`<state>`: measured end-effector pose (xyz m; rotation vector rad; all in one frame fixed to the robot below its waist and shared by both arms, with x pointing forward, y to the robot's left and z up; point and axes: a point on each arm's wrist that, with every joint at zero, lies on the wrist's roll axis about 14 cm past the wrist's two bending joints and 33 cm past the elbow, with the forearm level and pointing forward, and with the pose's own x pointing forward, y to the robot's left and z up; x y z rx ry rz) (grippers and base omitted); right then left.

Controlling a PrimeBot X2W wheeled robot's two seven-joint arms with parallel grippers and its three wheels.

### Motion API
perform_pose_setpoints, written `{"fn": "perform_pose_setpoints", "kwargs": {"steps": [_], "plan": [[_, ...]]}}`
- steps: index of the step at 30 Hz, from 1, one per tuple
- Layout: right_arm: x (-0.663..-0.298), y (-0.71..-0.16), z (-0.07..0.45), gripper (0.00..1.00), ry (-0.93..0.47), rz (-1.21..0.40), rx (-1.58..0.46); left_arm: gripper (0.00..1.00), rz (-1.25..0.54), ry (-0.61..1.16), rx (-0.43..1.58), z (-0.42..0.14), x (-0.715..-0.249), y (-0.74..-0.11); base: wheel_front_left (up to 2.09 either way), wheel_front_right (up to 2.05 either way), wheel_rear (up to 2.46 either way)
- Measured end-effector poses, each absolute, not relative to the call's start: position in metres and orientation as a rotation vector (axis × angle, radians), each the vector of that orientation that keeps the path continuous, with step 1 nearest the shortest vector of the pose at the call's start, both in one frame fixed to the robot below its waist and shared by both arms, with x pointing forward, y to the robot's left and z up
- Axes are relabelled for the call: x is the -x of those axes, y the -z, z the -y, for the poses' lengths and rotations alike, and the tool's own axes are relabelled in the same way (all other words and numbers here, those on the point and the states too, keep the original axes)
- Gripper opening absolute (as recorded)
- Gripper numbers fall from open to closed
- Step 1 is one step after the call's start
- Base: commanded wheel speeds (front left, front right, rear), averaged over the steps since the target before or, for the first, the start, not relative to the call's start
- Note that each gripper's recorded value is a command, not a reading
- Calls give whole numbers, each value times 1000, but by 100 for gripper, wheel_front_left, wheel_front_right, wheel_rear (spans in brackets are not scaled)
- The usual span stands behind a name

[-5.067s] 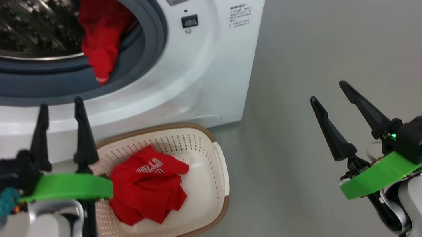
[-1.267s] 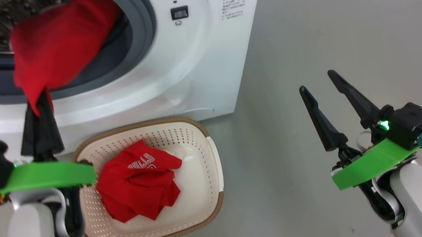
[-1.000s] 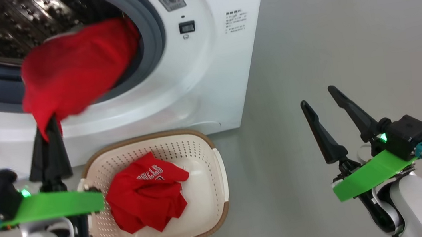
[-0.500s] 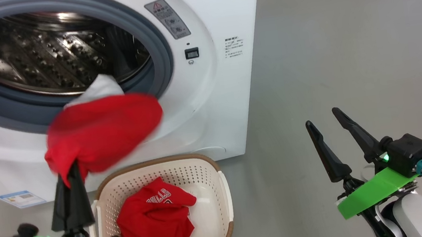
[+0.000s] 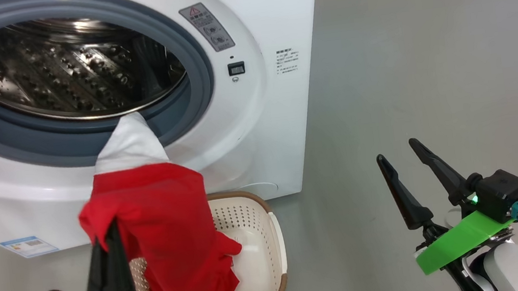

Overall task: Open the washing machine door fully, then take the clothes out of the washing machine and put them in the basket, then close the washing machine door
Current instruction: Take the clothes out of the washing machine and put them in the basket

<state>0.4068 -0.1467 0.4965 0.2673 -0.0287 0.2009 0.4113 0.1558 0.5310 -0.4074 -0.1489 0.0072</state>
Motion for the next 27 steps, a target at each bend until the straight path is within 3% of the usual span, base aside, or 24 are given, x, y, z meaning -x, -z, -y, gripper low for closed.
{"fn": "perform_pose_setpoints", "kwargs": {"steps": [10,27], "plan": [[-411,-478,143,100,-207,-24,-272,0,-41,7,488,-134,-425,-473,0,0,0],[-436,-439,145,100,-197,-115,-292,0,-439,20,444,-109,-458,-349,0,0,0]]}}
